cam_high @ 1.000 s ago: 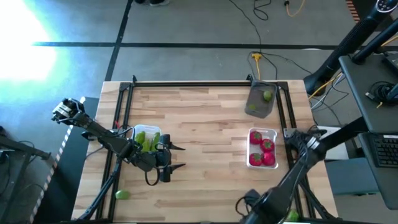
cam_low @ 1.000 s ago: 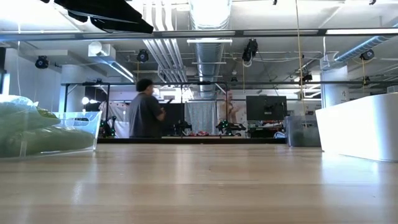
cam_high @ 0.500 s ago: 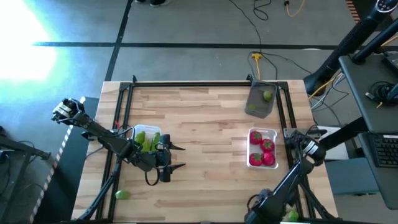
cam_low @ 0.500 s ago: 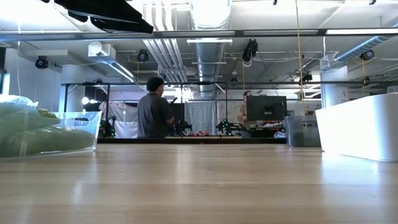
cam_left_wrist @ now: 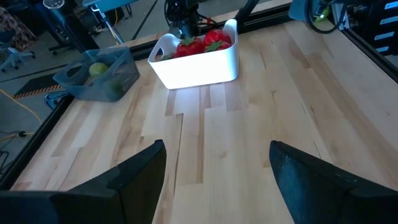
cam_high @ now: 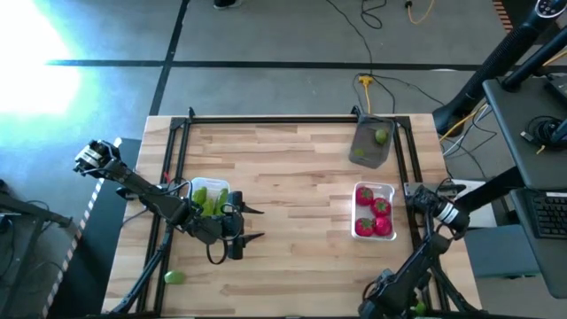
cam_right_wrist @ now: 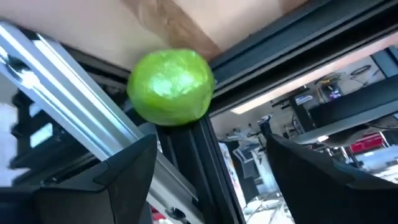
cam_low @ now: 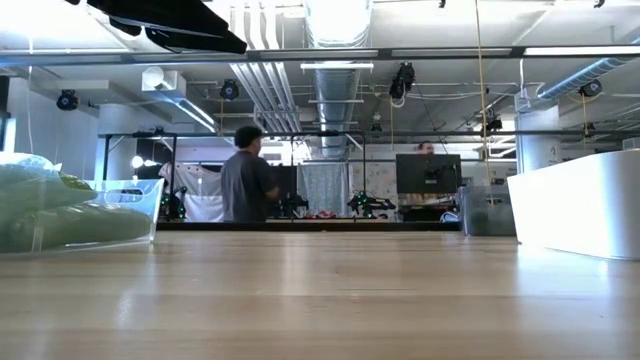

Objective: Sort produce into baskets
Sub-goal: Put the lime into the black bin

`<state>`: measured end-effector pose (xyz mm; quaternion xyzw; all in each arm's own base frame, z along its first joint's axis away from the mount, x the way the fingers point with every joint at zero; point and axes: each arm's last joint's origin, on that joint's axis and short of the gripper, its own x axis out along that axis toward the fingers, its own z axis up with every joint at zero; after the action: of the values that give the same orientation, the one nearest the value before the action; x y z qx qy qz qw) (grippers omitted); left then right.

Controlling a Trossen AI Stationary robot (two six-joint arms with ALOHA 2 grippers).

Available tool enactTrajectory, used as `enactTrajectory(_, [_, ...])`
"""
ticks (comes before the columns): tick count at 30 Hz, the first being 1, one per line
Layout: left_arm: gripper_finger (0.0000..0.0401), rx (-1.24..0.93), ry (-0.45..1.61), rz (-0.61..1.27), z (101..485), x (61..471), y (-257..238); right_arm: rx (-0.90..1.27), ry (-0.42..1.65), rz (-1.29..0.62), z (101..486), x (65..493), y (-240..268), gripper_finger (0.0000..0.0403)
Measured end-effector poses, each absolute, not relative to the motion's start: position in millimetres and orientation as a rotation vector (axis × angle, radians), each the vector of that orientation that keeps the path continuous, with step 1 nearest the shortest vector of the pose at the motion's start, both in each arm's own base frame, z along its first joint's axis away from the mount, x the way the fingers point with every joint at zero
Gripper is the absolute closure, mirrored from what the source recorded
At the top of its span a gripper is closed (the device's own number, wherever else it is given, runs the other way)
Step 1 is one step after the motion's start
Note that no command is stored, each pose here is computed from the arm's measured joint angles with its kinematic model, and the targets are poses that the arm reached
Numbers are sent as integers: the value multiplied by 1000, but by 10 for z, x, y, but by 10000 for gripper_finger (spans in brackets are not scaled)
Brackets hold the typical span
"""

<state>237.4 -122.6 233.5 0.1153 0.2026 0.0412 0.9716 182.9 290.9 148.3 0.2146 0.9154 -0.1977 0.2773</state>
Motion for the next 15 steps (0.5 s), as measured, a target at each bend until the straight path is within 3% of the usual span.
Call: enactTrajectory(15, [133,233,409,84,2335,2374,-1225,526,2470,-409,1427,1703,2996,197])
